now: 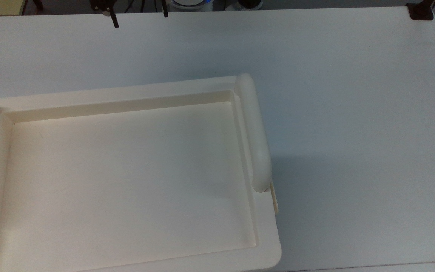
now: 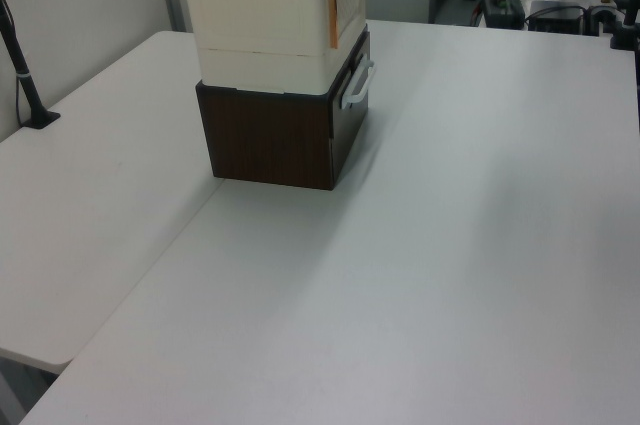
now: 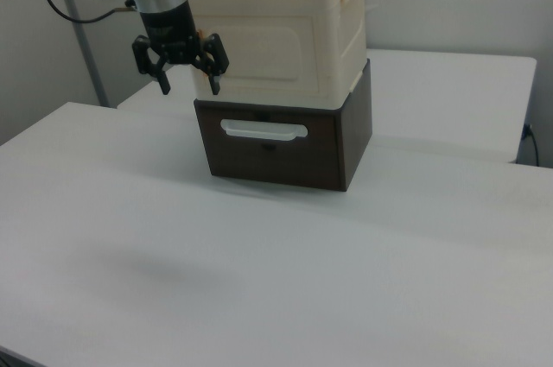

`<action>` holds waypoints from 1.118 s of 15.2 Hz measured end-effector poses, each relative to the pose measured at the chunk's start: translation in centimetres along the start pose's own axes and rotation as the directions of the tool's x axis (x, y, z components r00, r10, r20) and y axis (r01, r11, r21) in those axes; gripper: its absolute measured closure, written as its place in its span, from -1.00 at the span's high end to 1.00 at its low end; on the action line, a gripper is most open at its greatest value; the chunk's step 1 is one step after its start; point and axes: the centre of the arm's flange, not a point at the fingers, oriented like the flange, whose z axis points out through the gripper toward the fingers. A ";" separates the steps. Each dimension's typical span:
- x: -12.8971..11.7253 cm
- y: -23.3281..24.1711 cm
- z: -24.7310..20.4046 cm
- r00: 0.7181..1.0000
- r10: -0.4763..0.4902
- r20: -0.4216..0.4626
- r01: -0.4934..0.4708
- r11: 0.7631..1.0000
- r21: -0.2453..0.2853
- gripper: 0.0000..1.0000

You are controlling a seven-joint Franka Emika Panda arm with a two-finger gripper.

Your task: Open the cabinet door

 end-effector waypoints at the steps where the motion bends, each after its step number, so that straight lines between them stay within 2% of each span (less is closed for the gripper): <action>1: 0.6 0.0 0.2 1.000 -0.003 -0.026 0.003 1.000 -0.011 0.97; 3: 2.1 -0.1 0.2 0.995 -0.013 -0.102 0.009 0.999 -0.040 0.77; 4: 2.8 -0.4 0.2 0.989 -0.009 -0.147 0.003 0.999 -0.038 0.53; 5: 3.7 -0.7 0.3 0.980 0.008 -0.200 -0.012 1.000 -0.017 0.29; 6: 4.5 -1.0 0.3 0.967 0.034 -0.254 -0.032 0.999 0.012 0.15; 7: 5.2 -1.2 0.4 0.954 0.052 -0.296 -0.044 0.998 0.032 0.15; 9: 6.2 -1.7 0.7 0.937 0.068 -0.341 -0.055 0.997 0.047 -0.13; 14: 8.7 -4.3 0.7 0.911 0.061 -0.407 -0.036 0.997 0.068 -0.36; 17: 10.3 -6.3 1.2 0.889 0.070 -0.452 -0.039 0.996 0.077 -0.37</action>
